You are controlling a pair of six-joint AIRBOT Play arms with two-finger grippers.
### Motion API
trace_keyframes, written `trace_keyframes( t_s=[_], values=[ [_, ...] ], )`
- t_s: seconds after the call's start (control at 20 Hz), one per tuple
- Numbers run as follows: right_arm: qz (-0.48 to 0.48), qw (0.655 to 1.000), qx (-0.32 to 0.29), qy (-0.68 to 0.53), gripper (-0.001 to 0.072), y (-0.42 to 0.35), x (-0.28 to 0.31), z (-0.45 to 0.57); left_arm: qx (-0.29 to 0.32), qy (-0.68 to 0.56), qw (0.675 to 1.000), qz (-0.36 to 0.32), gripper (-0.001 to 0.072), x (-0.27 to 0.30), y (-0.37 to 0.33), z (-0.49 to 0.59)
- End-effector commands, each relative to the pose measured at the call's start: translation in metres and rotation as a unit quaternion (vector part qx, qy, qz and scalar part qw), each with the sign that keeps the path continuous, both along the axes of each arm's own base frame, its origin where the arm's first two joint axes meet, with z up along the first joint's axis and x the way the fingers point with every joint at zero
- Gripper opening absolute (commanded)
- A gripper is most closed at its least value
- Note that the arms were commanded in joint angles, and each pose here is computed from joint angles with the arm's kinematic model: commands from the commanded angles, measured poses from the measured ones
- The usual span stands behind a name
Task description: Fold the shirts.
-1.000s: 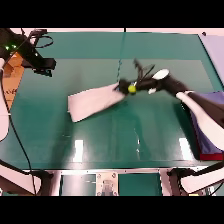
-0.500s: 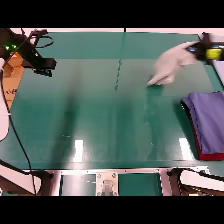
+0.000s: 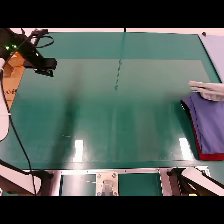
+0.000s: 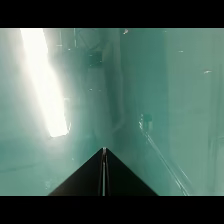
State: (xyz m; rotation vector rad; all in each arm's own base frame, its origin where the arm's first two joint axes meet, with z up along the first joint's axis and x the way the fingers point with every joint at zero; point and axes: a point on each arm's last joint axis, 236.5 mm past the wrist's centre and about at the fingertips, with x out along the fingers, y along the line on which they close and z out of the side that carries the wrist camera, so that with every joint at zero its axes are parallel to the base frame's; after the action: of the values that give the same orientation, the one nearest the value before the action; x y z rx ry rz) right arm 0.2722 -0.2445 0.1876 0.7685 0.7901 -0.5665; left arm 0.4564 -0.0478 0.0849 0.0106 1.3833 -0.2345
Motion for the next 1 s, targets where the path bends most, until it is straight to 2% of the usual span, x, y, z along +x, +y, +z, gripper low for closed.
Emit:
trace_keyframes(
  t_s=[0.0, 0.25, 0.3, 0.35, 0.4, 0.6, 0.65, 0.7, 0.75, 0.85, 0.95],
  values=[
    [-0.085, 0.987, 0.005, 0.134, 0.0008, -0.004, -0.083, -0.042, -0.02, -0.002, 1.0, -0.01, 0.0019, 0.0, -0.01, 0.002],
    [-0.114, 0.963, 0.047, 0.24, 0.0009, 0.022, -0.139, -0.118, -0.018, 0.001, 1.0, -0.018, 0.0019, -0.002, -0.01, 0.002],
    [-0.11, 0.957, 0.066, 0.258, 0.007, 0.031, -0.145, -0.136, -0.018, 0.001, 1.0, -0.02, 0.0018, -0.002, -0.01, 0.002],
    [-0.106, 0.951, 0.082, 0.278, 0.0428, 0.038, -0.154, -0.15, -0.018, 0.001, 1.0, -0.02, 0.0019, -0.002, -0.01, 0.002],
    [-0.104, 0.944, 0.097, 0.299, 0.0714, 0.046, -0.163, -0.157, -0.018, 0.001, 1.0, -0.02, 0.0019, -0.002, -0.01, 0.002],
    [-0.137, 0.946, 0.102, 0.277, 0.0701, 0.045, -0.156, -0.123, -0.019, 0.001, 1.0, -0.02, 0.0018, -0.002, -0.01, 0.002],
    [-0.135, 0.96, 0.105, 0.224, 0.0658, 0.045, -0.132, -0.105, -0.019, 0.001, 1.0, -0.02, 0.0018, -0.003, -0.01, 0.003],
    [-0.112, 0.976, 0.108, 0.155, 0.0361, 0.049, -0.098, -0.084, -0.02, 0.003, 1.0, -0.021, 0.0018, -0.005, -0.011, 0.003],
    [-0.071, 0.987, 0.108, 0.092, 0.0001, 0.058, -0.064, -0.064, -0.025, 0.006, 0.999, -0.024, 0.0018, -0.008, -0.013, 0.006],
    [-0.003, 0.994, 0.111, -0.003, 0.001, 0.087, -0.008, -0.032, -0.041, 0.007, 0.999, -0.018, 0.0018, -0.015, -0.022, 0.013],
    [0.088, 0.991, 0.096, -0.023, 0.0009, 0.132, 0.026, -0.027, -0.049, 0.007, 0.998, -0.023, 0.0018, -0.032, -0.038, 0.018]
  ],
)
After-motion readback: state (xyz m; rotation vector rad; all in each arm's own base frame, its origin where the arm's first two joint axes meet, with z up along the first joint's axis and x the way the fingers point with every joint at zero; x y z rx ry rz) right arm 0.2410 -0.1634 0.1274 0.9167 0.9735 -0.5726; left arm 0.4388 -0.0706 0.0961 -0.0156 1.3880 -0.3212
